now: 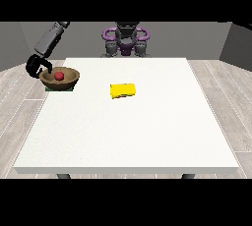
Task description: Pick the cup and pour the ball into the bowl, then pick the bowl and place it on the pad
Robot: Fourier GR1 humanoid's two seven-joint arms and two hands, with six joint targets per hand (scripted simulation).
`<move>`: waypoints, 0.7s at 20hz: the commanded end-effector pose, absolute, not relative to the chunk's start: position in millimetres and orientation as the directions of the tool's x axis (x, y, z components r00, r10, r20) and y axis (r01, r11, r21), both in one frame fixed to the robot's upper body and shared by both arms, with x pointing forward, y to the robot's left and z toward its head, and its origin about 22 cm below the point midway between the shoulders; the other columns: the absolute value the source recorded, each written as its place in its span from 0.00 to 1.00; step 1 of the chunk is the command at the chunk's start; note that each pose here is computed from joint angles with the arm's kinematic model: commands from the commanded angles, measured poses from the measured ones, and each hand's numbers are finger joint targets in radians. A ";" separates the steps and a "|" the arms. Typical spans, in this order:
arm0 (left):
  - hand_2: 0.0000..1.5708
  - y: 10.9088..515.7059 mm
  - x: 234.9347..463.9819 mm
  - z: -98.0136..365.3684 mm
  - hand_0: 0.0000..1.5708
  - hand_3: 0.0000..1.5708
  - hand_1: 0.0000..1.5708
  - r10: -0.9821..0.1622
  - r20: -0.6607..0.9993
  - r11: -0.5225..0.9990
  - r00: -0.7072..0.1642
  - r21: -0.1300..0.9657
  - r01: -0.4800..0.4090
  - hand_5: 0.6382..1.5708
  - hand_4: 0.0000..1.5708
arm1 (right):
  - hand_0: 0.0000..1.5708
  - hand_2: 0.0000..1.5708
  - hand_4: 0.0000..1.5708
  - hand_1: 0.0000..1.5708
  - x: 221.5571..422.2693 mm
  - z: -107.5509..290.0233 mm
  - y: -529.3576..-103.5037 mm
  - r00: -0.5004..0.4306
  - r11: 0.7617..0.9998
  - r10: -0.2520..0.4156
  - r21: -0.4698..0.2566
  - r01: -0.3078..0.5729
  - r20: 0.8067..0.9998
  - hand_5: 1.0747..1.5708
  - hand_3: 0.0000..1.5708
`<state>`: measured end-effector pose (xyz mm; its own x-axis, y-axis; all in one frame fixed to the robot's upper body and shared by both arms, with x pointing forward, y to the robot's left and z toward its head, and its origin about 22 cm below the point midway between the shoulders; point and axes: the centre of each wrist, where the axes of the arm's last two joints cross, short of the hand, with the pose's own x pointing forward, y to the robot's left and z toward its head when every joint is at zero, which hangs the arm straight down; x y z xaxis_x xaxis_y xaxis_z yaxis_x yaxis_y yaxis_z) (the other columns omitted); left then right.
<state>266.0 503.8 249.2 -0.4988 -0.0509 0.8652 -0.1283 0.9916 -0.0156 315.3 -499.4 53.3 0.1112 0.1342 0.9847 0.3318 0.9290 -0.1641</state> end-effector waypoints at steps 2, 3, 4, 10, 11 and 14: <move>0.00 507.5 275.3 236.3 0.00 0.00 0.00 -0.058 0.898 0.985 -0.436 -0.019 -0.172 0.98 0.42 | 1.00 1.00 0.63 1.00 325.5 50.3 -485.0 0.215 0.942 0.151 -0.206 0.264 0.965 0.98 0.90; 0.00 506.6 269.6 226.3 0.00 0.00 0.00 -0.065 0.897 0.985 -0.436 -0.013 -0.174 0.97 0.42 | 1.00 1.00 0.61 1.00 311.5 51.4 -503.2 0.193 0.944 0.079 -0.135 0.300 0.978 0.95 0.89; 0.00 515.5 266.4 219.5 0.00 0.00 0.00 -0.055 0.903 0.987 -0.427 -0.016 -0.159 0.97 0.42 | 1.00 1.00 0.53 1.00 316.8 42.4 -494.5 0.213 0.947 -0.086 0.014 0.321 0.973 0.94 0.85; 0.00 506.6 266.7 260.7 0.00 0.00 0.00 -0.071 0.862 0.986 -0.501 -0.016 -0.167 0.97 0.42 | 0.00 0.00 0.00 0.00 315.4 91.1 -522.7 0.195 0.894 0.048 -0.129 0.429 0.980 0.86 0.00; 0.00 514.9 265.1 236.8 0.00 0.00 0.00 -0.052 0.887 0.988 -0.458 -0.019 -0.150 0.97 0.44 | 0.00 0.00 0.00 0.00 301.1 73.2 -526.8 0.243 0.893 0.063 -0.163 0.419 0.968 0.85 0.00; 0.00 466.9 282.1 249.1 0.00 0.00 0.00 0.059 0.896 0.998 -0.439 -0.064 0.003 1.00 0.63 | 0.00 0.00 0.00 0.00 301.6 80.6 -531.7 0.292 0.884 0.042 -0.172 0.435 0.956 0.80 0.00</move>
<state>273.1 496.6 253.2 -0.4670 -0.0159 0.8841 -0.0956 0.9949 -0.0326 311.5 -521.7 80.5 0.2392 0.0411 0.9701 0.4255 0.8936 -0.1428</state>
